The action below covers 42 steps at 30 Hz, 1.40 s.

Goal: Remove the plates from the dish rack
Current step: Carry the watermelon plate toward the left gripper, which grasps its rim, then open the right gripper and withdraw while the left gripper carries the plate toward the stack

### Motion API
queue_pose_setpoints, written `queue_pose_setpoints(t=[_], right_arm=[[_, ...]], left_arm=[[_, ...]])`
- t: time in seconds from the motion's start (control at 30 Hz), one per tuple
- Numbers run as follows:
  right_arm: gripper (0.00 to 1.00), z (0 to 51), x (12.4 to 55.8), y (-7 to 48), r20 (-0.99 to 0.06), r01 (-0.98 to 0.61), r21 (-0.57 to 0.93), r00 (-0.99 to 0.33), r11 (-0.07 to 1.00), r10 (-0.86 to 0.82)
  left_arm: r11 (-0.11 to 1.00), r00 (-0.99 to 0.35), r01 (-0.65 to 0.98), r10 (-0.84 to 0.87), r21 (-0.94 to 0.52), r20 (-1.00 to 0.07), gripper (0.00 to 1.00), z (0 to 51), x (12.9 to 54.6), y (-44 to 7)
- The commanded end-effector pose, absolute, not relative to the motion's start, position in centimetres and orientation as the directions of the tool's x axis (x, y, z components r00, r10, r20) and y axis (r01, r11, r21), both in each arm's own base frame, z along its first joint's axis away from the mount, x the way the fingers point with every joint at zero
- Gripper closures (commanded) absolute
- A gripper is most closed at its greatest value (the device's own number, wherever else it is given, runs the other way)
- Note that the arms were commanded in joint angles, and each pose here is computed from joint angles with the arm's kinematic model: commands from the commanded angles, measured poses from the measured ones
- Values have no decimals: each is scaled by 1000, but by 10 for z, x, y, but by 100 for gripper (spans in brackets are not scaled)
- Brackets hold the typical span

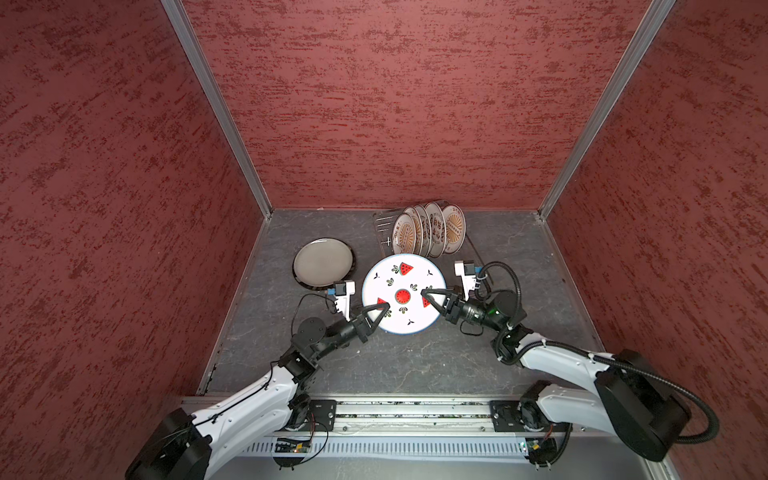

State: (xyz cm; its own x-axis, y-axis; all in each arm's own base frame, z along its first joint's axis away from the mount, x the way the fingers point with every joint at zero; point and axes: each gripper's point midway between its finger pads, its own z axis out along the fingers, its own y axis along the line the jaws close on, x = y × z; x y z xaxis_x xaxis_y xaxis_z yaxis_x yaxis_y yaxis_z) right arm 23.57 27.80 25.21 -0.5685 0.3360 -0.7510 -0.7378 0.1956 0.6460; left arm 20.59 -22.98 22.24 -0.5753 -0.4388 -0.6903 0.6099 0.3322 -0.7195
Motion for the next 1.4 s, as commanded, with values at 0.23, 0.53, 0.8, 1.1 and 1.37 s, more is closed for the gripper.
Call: queue_pose_setpoints(t=[0.23, 0.53, 0.8, 1.1, 1.37], right_arm=[[84, 288, 241, 281, -783, -804, 572, -475, 165, 401], [42, 286, 244, 283, -772, -792, 589, -495, 159, 398], [1, 286, 248, 280, -754, -770, 613, -503, 177, 424], [1, 284, 252, 276, -749, -758, 620, -494, 202, 441], [1, 284, 256, 268, -756, -751, 611, -459, 249, 467]], left_arm=[[292, -542, 665, -444, -687, -713, 97, 246, 201, -235], [283, -544, 659, -459, -696, -702, 99, 250, 201, -233], [295, -537, 654, -467, -696, -703, 100, 252, 201, -229], [356, -523, 605, -496, -712, -693, 100, 253, 214, -209], [372, -502, 552, -566, -746, -654, 100, 256, 224, -175]])
